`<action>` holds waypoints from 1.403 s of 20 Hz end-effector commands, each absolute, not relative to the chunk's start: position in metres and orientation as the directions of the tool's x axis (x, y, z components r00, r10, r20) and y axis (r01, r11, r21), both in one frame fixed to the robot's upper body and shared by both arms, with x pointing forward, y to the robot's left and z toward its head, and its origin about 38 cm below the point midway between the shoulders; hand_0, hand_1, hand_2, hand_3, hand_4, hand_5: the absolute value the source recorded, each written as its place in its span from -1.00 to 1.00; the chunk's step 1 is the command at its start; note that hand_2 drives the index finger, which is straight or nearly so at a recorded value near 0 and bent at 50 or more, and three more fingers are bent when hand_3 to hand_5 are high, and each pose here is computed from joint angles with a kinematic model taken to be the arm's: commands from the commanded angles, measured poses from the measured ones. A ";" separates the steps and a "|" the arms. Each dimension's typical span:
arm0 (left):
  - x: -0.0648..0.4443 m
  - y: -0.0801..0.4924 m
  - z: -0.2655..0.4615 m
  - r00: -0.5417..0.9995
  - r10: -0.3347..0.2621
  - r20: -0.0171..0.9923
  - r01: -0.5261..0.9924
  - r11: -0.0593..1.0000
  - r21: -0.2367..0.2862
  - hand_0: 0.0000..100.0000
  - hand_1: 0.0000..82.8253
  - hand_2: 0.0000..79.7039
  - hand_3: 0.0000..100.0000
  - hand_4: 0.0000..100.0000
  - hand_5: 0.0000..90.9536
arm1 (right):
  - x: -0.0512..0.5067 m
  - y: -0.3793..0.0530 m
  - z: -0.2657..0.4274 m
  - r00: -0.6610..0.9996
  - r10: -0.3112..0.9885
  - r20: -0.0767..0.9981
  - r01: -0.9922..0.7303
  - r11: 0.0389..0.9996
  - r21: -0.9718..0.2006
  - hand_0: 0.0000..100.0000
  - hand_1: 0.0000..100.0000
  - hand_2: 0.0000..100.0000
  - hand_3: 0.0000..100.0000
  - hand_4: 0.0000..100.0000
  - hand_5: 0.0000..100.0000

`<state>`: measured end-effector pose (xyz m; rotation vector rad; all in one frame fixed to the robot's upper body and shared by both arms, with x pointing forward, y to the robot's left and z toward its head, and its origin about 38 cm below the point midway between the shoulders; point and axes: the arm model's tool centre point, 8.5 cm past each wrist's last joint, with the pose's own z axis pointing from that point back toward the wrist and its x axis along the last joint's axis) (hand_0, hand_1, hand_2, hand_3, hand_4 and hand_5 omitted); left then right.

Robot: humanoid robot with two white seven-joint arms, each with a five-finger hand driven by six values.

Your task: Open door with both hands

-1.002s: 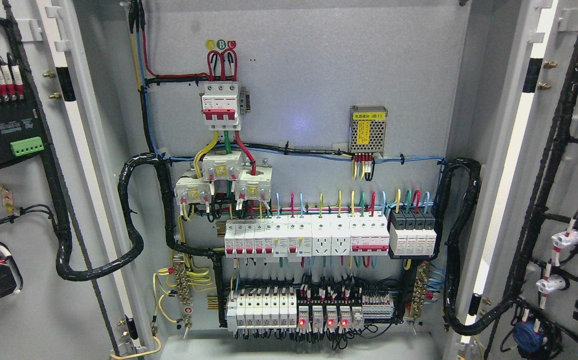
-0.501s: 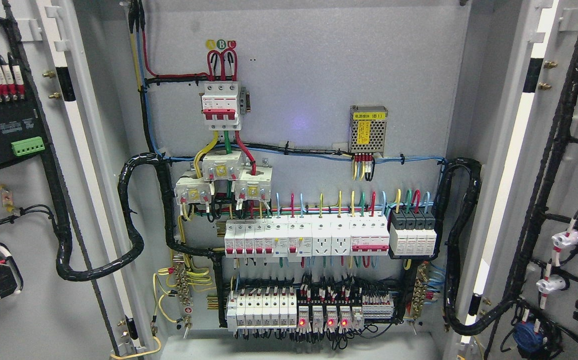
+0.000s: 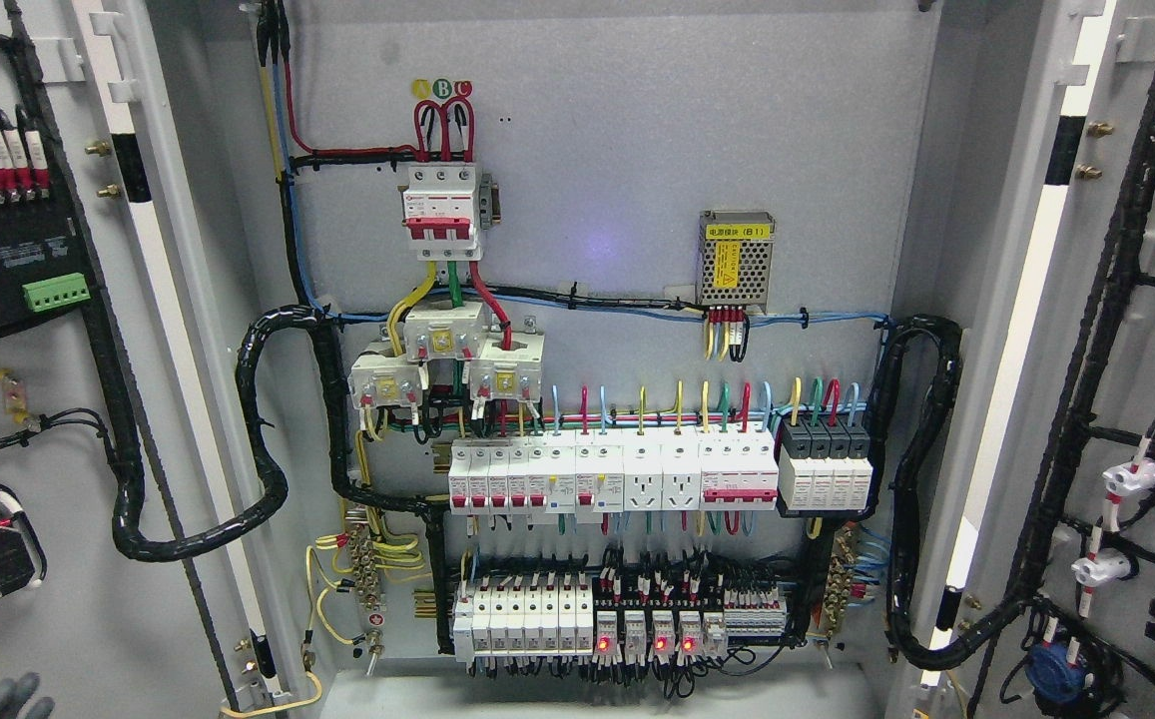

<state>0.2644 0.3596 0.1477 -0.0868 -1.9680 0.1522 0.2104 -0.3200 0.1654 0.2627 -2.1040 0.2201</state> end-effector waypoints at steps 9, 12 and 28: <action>0.208 0.267 -0.035 0.115 0.152 0.982 0.044 0.986 -0.158 -1.00 -1.00 -1.00 -1.00 -1.00 -1.00 | 0.141 -0.283 -0.032 0.068 -0.059 0.996 -0.326 0.942 0.078 -0.62 -1.00 -1.00 -1.00 -1.00 -1.00; 0.187 0.274 -0.073 0.228 0.137 0.964 -0.009 0.990 -0.138 -1.00 -1.00 -1.00 -1.00 -1.00 -1.00 | 0.116 -0.278 -0.072 0.186 -0.059 0.981 -0.261 0.959 0.107 -0.62 -1.00 -1.00 -1.00 -1.00 -1.00; 0.045 0.292 -0.229 0.773 0.093 0.627 -0.116 0.993 -0.004 -1.00 -1.00 -1.00 -1.00 -1.00 -1.00 | 0.010 -0.248 -0.221 0.689 -0.039 0.724 -0.024 0.997 0.077 -0.62 -1.00 -1.00 -1.00 -1.00 -1.00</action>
